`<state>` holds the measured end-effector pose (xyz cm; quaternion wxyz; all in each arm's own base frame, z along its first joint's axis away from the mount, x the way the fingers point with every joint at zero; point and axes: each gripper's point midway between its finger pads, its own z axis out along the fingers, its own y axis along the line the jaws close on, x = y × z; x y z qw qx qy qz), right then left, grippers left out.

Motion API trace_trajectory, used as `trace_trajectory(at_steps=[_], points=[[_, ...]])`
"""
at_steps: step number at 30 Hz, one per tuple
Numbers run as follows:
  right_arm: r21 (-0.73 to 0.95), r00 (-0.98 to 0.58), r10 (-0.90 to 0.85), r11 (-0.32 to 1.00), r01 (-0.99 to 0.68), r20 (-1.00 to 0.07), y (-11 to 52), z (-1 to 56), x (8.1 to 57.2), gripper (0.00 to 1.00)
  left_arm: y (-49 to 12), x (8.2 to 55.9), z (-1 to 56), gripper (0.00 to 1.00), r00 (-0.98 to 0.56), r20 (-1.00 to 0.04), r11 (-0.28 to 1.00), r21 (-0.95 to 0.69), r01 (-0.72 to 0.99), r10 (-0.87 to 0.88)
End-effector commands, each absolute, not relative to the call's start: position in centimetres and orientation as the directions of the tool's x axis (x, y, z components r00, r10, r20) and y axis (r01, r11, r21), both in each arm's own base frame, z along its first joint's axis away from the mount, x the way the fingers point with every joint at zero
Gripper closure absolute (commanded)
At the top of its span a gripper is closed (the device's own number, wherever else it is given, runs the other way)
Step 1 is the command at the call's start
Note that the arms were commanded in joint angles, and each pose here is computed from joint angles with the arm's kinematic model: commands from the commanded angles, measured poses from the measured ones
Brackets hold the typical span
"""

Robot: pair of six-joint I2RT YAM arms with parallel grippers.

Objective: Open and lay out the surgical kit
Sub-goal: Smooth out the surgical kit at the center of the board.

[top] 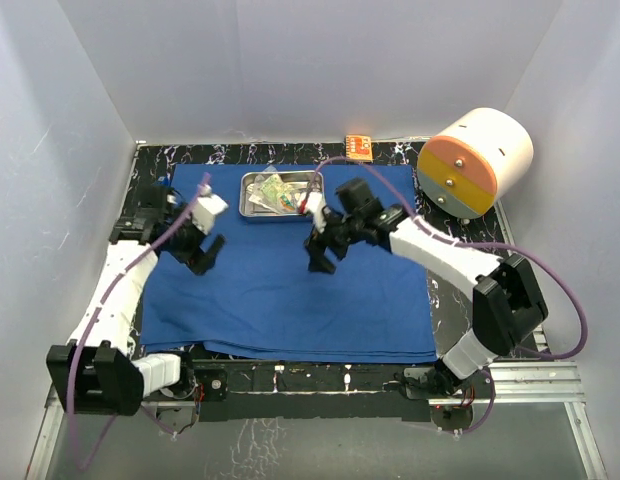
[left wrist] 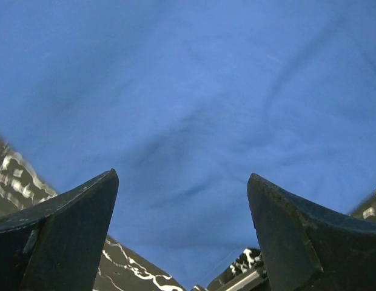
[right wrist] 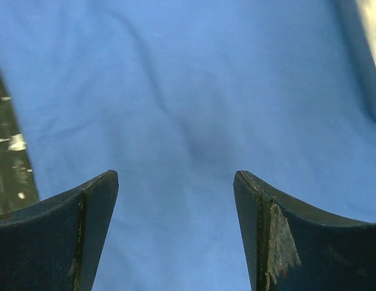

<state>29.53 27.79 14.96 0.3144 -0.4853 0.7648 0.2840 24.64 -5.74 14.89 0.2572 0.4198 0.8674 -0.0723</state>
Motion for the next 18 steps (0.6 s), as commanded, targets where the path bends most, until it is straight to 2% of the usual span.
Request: trace_trajectory(at_steps=[1,3,6,11,18], points=[[0.010,-0.103,-0.474,0.195,-0.981,-0.875,34.6,18.8,26.2,0.23,0.0,32.0,18.2,0.13,-0.657,-0.684,0.912,0.029,0.410,0.317],[-0.006,-0.066,-0.467,0.151,-0.988,-0.882,37.1,19.1,24.4,0.20,2.7,34.2,18.8,0.14,-0.687,-0.704,0.956,-0.037,0.290,0.181],[-0.023,-0.017,-0.469,0.080,-0.997,-0.883,41.0,18.7,21.4,0.16,4.2,36.8,19.3,0.14,-0.696,-0.716,0.973,-0.111,0.202,0.063],[-0.034,0.023,-0.538,0.011,-0.999,-0.843,46.4,15.1,17.4,0.13,6.3,39.2,20.2,0.14,-0.689,-0.724,0.988,-0.122,0.097,-0.022],[-0.044,0.062,-0.608,-0.044,-0.998,-0.792,50.7,10.9,13.0,0.09,8.7,39.5,20.5,0.14,-0.680,-0.728,0.990,-0.137,0.023,-0.084]])
